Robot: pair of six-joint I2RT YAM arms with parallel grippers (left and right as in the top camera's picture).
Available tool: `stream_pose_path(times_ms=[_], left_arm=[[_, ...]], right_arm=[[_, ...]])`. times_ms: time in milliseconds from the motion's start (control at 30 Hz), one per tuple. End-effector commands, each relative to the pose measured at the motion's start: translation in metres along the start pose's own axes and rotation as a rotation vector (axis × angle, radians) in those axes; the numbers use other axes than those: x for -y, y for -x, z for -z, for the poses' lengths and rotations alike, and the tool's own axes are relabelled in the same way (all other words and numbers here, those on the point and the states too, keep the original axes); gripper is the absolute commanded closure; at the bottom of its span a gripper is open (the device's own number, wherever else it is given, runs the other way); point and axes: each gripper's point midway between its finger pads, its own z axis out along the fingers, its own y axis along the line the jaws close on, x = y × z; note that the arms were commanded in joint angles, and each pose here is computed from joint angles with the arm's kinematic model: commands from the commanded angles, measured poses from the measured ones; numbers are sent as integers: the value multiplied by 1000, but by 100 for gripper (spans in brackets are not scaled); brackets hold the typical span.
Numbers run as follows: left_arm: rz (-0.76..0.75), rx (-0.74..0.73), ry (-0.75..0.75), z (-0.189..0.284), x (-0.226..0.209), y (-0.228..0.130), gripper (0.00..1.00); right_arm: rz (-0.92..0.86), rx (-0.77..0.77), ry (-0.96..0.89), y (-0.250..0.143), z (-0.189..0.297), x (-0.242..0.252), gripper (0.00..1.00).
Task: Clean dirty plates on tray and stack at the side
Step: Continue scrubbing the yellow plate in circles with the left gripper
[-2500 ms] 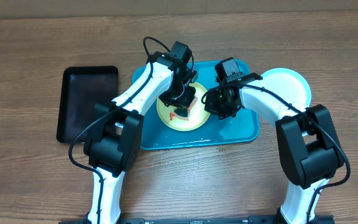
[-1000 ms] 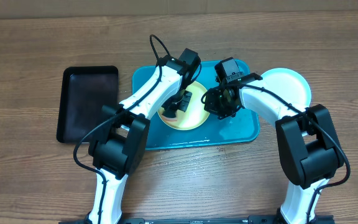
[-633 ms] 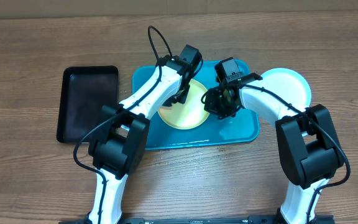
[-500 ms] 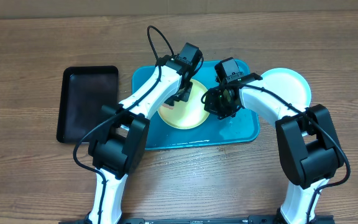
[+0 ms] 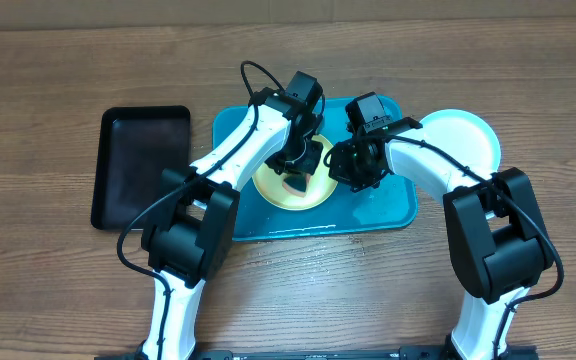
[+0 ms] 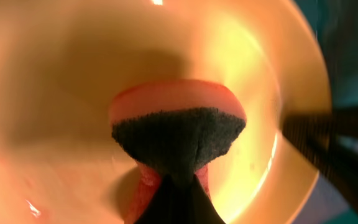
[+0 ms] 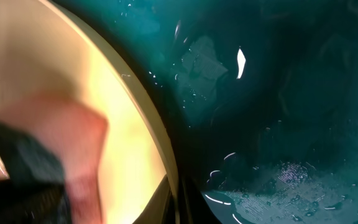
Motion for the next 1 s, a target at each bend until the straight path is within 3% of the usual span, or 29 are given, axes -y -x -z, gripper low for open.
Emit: stream_pose_path(times_ms=[0,200,333,467,800,967], left_arm=[[-112,-55,-46,-1,7,-14,96],[-116,-71,189,3,-34,-16,96],[-53,-22,440,15,-75,-7,96],[-51,50,568,26,-93,10,96],[30,306,559,35,-88,64,96],[69,334,487,56,-73,76,96]], right_arm=[[-12,-32,-56,-10,-15,16,96],[-12,-32,-56,-10,-15,16,96],[-12,-33,-56,-10,-15,16,95],[-12,-33,-56,-10,-15,16,96],[-12,-33,-56,-10,-15,16,96],[-12,-32,-56,-10,-15,16,95]])
